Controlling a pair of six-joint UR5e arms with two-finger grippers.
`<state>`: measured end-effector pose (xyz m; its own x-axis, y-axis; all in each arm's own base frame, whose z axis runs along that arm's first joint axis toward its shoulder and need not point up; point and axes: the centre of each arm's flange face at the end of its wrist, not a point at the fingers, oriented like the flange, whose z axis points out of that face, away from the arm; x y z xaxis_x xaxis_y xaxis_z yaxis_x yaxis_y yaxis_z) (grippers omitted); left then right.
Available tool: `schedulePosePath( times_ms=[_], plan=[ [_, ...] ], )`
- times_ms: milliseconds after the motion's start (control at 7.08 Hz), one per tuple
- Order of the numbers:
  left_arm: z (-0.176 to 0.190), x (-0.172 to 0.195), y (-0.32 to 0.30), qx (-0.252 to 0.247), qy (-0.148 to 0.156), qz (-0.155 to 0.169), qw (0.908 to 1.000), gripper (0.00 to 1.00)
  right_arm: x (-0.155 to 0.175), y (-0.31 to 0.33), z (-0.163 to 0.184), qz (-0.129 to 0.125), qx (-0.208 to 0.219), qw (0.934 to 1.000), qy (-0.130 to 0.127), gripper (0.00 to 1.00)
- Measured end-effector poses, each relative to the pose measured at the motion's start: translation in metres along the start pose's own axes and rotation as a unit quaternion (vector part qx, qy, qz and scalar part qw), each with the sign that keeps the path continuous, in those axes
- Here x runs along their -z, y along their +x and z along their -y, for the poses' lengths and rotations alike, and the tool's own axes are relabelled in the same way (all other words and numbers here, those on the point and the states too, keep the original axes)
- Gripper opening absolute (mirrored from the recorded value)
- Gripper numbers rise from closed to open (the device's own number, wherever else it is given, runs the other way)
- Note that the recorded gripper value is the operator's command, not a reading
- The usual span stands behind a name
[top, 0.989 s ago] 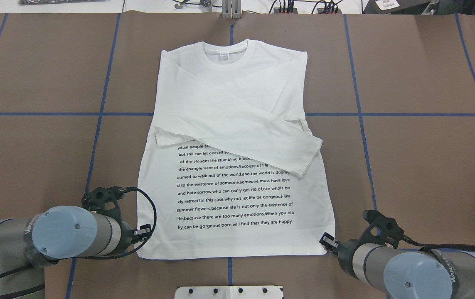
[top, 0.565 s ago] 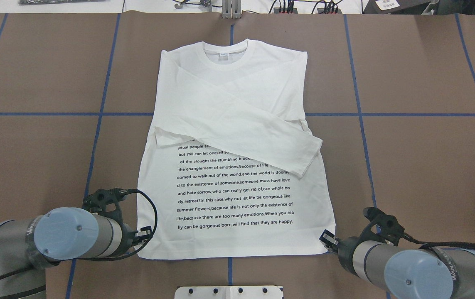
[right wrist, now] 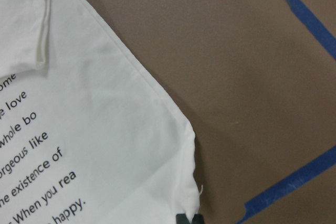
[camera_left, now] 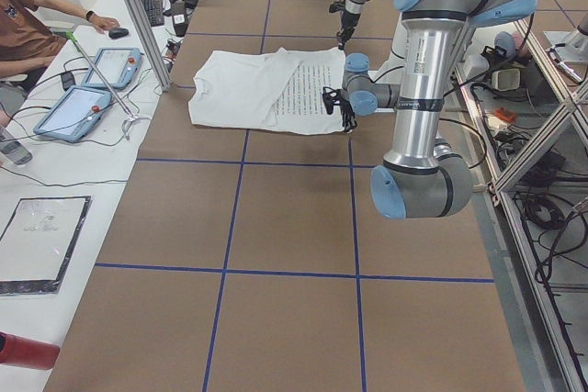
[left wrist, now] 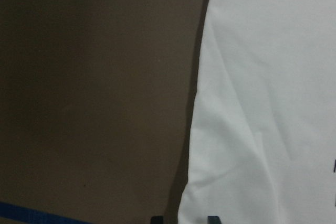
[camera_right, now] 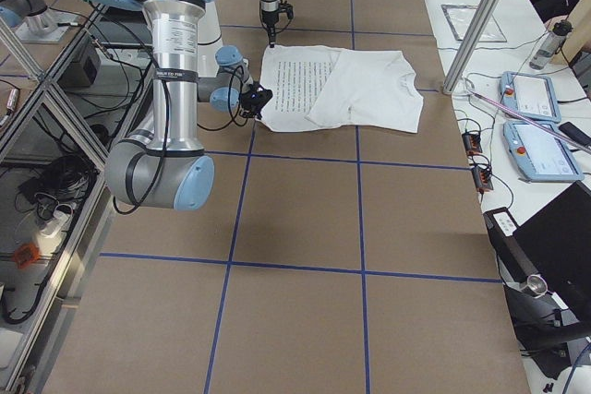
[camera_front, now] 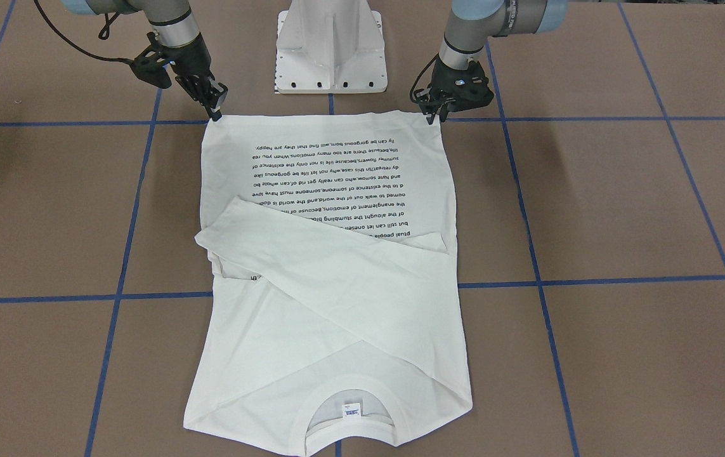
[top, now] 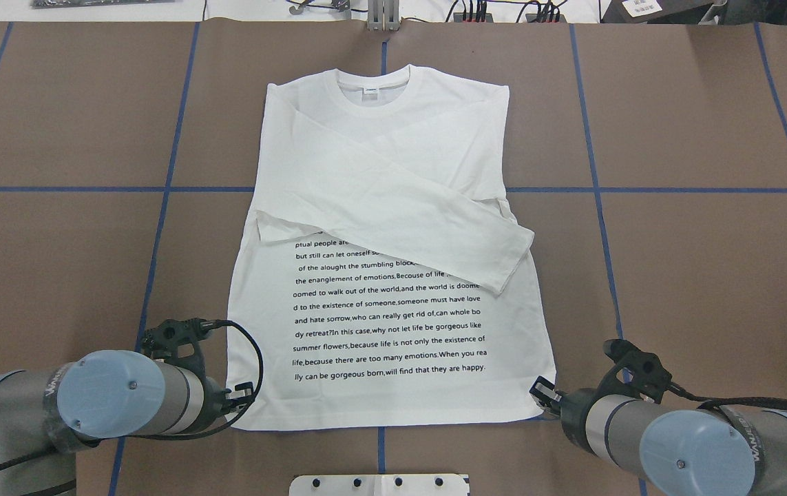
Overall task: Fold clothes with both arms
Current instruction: 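Lower the left gripper to its hem corner and grasp both hem corners, then lift the hem with both grippers and fold it toward the collar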
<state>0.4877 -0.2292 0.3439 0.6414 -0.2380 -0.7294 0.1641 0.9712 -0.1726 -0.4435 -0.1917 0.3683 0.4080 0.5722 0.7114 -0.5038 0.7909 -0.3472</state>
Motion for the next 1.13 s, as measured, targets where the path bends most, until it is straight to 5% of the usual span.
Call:
schedulePosePath(
  times_ms=[424,1131],
  plan=[
    [-0.006,0.010,0.003,-0.003,-0.012,-0.009,0.9999,0.00,0.006,-0.006,0.001,0.008,-0.004,1.0000,-0.002,0.00],
    [-0.022,0.079,0.013,0.022,-0.056,-0.060,0.9964,0.00,0.079,-0.013,-0.012,0.048,-0.004,0.9977,-0.048,0.00]
  ],
)
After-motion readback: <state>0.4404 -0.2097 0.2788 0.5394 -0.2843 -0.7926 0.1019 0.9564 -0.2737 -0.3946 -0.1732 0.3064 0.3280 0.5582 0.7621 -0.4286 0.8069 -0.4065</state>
